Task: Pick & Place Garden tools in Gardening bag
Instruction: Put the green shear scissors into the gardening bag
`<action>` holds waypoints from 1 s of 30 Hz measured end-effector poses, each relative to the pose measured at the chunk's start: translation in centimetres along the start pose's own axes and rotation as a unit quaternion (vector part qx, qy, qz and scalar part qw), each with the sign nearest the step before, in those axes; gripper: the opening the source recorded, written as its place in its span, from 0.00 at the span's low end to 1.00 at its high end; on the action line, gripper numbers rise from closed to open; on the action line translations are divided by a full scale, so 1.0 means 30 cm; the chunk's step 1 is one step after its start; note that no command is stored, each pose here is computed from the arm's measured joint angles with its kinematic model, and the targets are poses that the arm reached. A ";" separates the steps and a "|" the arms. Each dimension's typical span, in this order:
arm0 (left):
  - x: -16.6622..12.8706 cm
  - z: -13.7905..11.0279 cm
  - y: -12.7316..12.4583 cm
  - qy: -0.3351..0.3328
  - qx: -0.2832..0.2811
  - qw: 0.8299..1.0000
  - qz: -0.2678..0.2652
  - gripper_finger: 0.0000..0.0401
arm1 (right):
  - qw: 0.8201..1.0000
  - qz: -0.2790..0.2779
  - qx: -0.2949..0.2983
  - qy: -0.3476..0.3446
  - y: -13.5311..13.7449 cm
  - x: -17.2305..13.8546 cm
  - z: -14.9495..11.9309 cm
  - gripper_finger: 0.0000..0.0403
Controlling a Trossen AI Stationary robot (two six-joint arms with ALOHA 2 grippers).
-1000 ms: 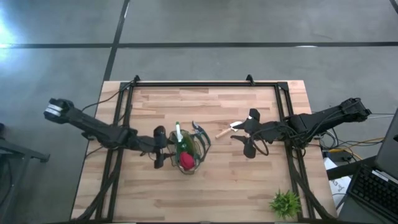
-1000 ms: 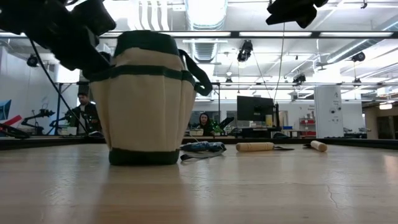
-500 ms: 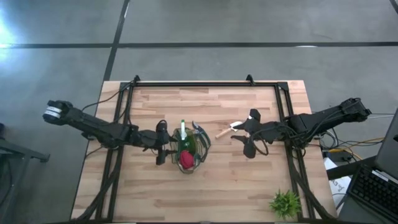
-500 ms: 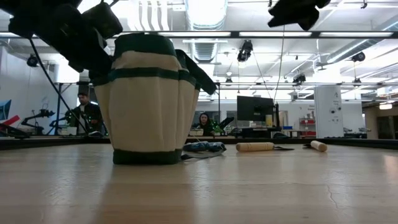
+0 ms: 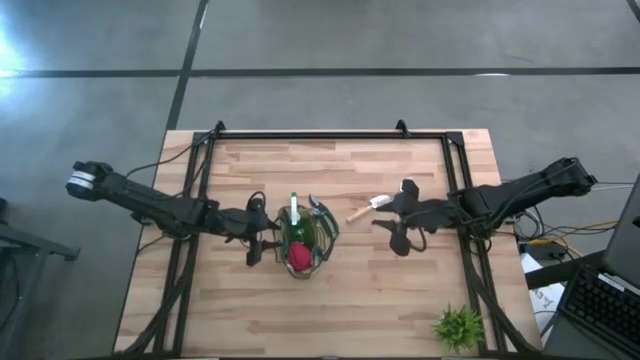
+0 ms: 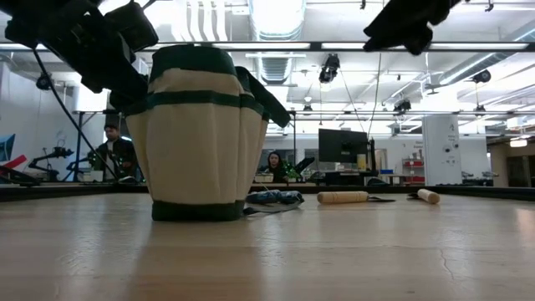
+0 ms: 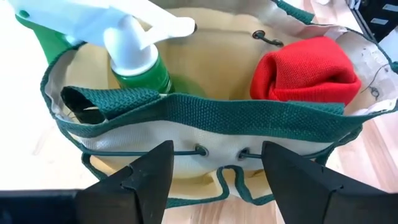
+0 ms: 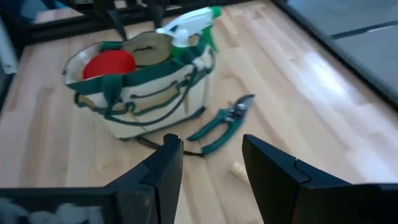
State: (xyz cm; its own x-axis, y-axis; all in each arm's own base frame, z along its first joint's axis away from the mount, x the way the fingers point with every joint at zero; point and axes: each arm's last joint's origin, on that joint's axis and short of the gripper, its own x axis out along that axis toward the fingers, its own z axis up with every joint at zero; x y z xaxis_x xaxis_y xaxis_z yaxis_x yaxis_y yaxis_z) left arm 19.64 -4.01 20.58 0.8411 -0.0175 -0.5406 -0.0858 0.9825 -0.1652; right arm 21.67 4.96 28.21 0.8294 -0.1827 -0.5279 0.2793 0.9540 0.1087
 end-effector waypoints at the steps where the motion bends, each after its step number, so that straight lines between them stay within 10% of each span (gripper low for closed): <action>1: -0.001 0.000 0.000 0.000 0.000 1.000 0.000 0.61 | 1.000 0.009 0.005 -0.002 -0.002 0.011 -0.012 0.39; 11: -0.023 0.024 -0.003 -0.020 -0.006 1.000 -0.005 0.61 | 0.994 0.033 0.105 -0.007 -0.097 0.151 -0.111 0.38; 30: -0.178 0.042 0.034 -0.090 -0.020 0.995 0.050 0.61 | 0.984 -0.029 0.117 0.134 -0.196 0.402 -0.081 0.36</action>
State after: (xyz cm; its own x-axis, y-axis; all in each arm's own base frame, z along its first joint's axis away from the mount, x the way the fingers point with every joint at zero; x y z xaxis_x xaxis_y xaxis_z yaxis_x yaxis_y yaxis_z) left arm 15.74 -2.68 24.32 0.9091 0.1162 -0.4000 -0.1910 0.9697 -0.1525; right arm 28.85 -2.29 19.14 0.6595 -0.1367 -0.7391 0.4524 0.8575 0.2450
